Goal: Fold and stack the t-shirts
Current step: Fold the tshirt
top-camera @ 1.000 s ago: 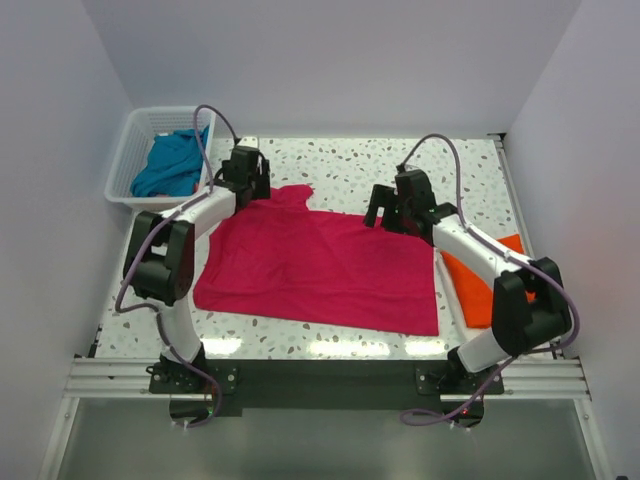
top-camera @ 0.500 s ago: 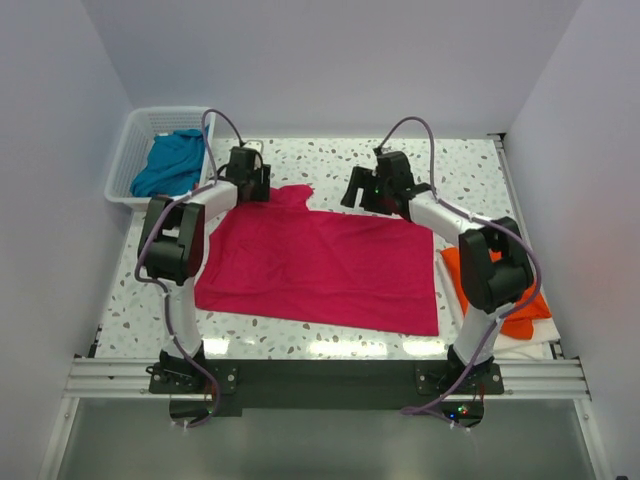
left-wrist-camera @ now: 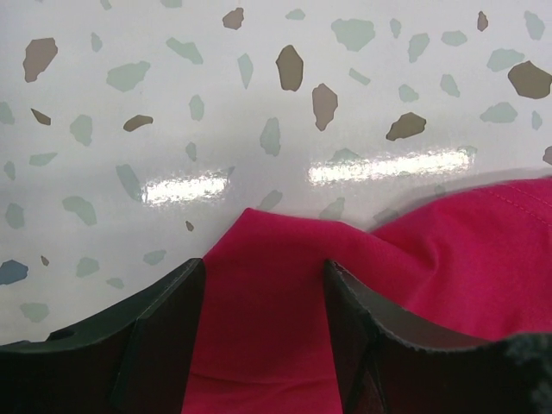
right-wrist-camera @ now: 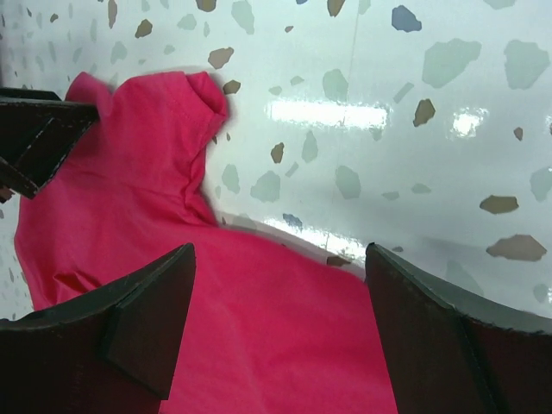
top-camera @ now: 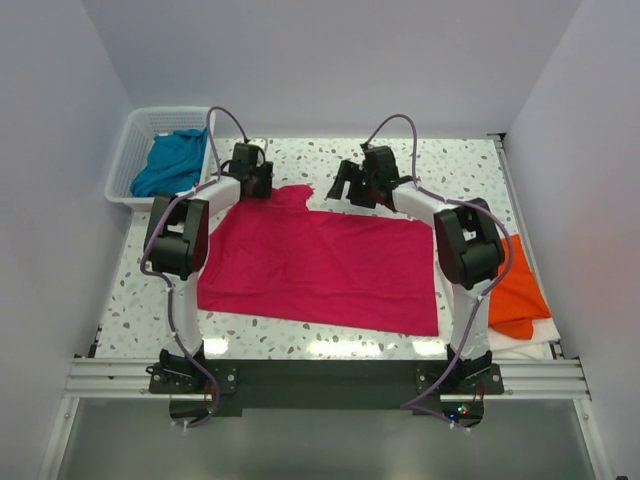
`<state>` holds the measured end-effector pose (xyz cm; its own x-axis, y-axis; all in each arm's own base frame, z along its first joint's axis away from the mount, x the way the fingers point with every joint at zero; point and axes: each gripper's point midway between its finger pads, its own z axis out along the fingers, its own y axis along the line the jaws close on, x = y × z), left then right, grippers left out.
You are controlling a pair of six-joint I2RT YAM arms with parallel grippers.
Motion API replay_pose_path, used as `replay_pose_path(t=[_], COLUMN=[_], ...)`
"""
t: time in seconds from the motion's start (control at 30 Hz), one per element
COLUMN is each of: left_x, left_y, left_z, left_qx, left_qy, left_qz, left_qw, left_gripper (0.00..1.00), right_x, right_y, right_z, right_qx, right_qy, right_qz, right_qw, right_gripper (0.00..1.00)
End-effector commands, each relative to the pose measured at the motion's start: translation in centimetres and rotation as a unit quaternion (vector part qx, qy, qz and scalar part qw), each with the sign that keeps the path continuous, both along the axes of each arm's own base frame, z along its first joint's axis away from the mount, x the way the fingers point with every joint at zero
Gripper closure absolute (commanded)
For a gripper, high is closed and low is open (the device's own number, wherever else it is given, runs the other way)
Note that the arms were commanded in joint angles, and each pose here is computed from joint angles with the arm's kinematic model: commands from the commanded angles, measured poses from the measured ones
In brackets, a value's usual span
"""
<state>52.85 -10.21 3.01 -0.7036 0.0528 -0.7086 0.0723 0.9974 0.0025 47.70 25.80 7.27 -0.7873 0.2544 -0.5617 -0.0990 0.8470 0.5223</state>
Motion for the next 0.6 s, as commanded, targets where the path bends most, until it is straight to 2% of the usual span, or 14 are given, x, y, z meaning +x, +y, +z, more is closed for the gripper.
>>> replay_pose_path(t=[0.0,0.43,0.57], left_x=[1.4,1.6,1.7], left_y=[-0.4,-1.0,-1.0], left_z=[1.3,2.0,2.4], left_qx=[-0.008,-0.027,-0.028], left_qy=[-0.018,-0.021,-0.026], left_qz=[-0.009,-0.013,-0.013], left_qw=[1.000,0.999,0.999], left_gripper=[0.39,0.55,0.57], right_x=[2.0,2.8,3.2], right_y=[2.5,5.6,6.1], right_z=[2.7,1.2,0.7], right_qx=[0.035,0.035,0.033], right_qy=[-0.040,-0.031,-0.031], right_qz=[0.013,0.030,0.031], right_qw=[0.999,0.998,0.998], right_gripper=[0.18,0.18,0.18])
